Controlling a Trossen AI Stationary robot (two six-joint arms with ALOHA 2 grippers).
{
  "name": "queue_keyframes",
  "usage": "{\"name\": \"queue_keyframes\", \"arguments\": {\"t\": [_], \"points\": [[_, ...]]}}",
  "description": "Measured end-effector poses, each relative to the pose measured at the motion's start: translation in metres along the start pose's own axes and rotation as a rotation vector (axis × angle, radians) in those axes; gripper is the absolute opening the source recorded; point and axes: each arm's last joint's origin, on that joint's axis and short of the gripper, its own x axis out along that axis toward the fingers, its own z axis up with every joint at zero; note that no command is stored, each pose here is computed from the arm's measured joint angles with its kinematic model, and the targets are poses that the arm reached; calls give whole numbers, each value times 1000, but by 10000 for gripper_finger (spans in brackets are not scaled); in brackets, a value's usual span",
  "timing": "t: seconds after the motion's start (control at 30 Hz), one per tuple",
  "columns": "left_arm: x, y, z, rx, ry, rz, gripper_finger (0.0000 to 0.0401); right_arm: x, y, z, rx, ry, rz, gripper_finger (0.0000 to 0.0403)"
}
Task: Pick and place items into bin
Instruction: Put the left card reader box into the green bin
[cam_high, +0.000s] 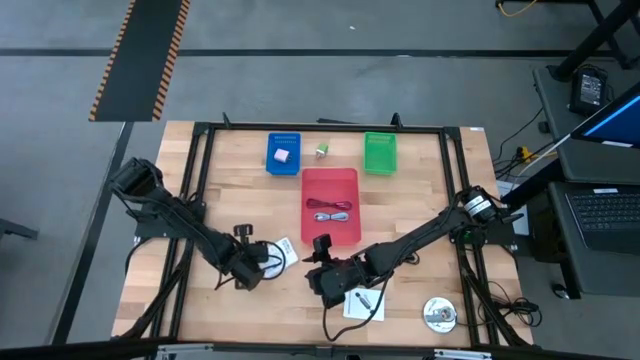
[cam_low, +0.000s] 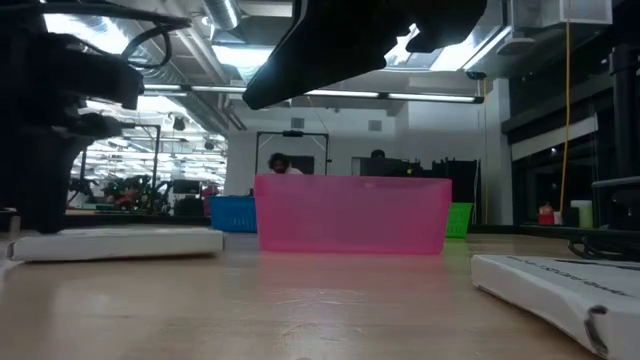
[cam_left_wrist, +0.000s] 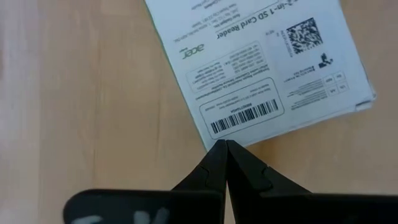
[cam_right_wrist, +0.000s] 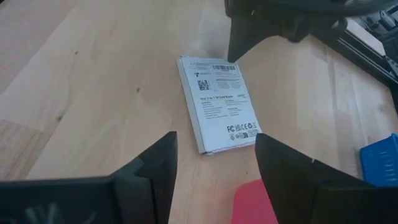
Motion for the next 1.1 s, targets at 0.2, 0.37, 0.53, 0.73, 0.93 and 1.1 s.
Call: {"name": "queue_keyframes", "arguments": {"t": [0.2,0.37,0.53,0.73,0.93,1.1], "points": [[3,0,1,-2,6,11,1,0,0,0,0,1,0,194],[3,0,1,-10,11,7,2,0,0,0,0,1,1,194],[4,0,1,-21,14,7,2,5,4,-3,-5,5,2,194],[4,0,1,-32,15,6,1,25,16,-11,-10,3,-11,194],[4,0,1,-32,15,5,1,43,28,-16,-94,28,-107,193],[4,0,1,-33,15,5,1,57,42,-10,-171,45,-97,193]]}}
